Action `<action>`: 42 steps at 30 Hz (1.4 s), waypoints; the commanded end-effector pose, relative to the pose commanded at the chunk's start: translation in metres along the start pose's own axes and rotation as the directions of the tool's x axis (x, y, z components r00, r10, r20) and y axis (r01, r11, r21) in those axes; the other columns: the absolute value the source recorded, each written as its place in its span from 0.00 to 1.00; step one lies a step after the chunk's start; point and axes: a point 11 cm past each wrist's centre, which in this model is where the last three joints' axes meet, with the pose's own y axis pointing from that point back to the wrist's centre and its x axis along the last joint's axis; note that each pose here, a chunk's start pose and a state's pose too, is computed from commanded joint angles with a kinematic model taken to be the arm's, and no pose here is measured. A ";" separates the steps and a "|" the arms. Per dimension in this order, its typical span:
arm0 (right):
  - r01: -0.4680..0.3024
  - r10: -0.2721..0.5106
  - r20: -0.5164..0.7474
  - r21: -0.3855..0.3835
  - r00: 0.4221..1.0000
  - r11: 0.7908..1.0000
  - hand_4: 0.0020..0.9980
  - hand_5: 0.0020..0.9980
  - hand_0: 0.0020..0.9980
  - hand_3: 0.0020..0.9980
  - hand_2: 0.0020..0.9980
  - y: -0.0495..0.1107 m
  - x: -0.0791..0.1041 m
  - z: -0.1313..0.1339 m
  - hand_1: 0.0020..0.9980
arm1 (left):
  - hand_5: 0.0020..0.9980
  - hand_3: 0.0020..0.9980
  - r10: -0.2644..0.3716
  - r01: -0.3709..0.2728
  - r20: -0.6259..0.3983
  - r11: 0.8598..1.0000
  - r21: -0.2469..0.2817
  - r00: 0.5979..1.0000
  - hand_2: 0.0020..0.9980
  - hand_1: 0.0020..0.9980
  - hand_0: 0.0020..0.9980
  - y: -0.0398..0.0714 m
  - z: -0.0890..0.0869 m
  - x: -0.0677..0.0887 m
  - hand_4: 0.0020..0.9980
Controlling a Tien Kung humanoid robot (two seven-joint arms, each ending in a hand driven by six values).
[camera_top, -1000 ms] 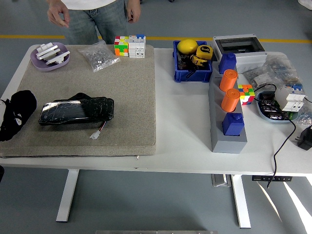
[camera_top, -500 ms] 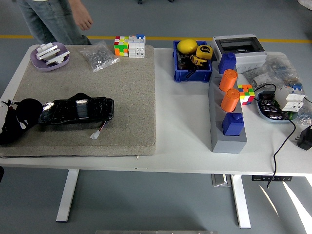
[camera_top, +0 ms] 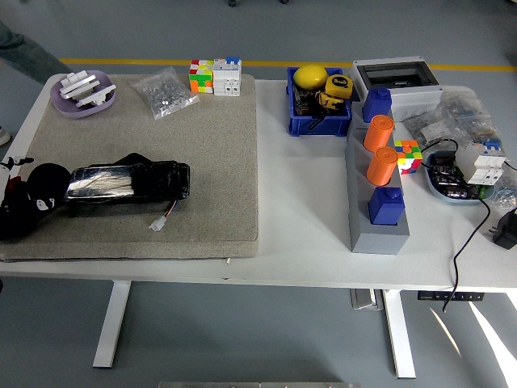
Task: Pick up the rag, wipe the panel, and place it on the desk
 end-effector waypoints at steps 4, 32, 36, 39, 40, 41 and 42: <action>-0.003 0.003 -0.005 0.001 1.000 1.000 1.00 0.55 0.77 0.60 0.69 0.000 0.001 -0.002 0.63 | 0.40 0.80 0.042 -0.043 -0.043 0.999 -0.003 0.998 0.83 0.87 0.87 0.003 -0.002 0.009 0.93; -0.008 0.007 -0.041 -0.040 0.999 0.999 1.00 0.55 0.77 0.60 0.69 0.000 0.000 0.006 0.63 | 0.26 0.61 0.147 -0.149 -0.217 0.989 0.004 0.965 0.79 0.81 0.81 0.014 -0.009 0.031 0.69; -0.007 0.006 -0.039 -0.041 0.999 0.999 1.00 0.55 0.77 0.60 0.69 0.000 -0.001 0.005 0.63 | 0.26 0.61 0.153 -0.156 -0.223 0.988 0.005 0.963 0.79 0.81 0.81 0.013 -0.010 0.035 0.69; -0.007 0.005 -0.036 -0.046 0.999 0.999 1.00 0.54 0.77 0.60 0.69 0.000 -0.001 0.007 0.63 | 0.26 0.61 0.151 -0.153 -0.224 0.988 0.010 0.963 0.79 0.82 0.82 0.013 -0.011 0.035 0.70; -0.007 0.006 -0.035 -0.046 0.999 0.999 1.00 0.54 0.77 0.60 0.69 0.000 -0.001 0.007 0.63 | 0.26 0.61 0.151 -0.152 -0.224 0.988 0.012 0.963 0.79 0.82 0.82 0.013 -0.011 0.035 0.70; -0.008 0.006 -0.034 -0.046 0.999 0.999 1.00 0.54 0.77 0.60 0.69 0.000 -0.001 0.008 0.63 | 0.26 0.61 0.150 -0.151 -0.225 0.988 0.015 0.963 0.79 0.82 0.82 0.013 -0.012 0.036 0.70; -0.008 0.006 -0.034 -0.046 0.999 0.999 1.00 0.54 0.77 0.60 0.69 0.000 -0.001 0.008 0.63 | 0.26 0.61 0.149 -0.149 -0.226 0.989 0.018 0.963 0.79 0.82 0.82 0.014 -0.012 0.036 0.70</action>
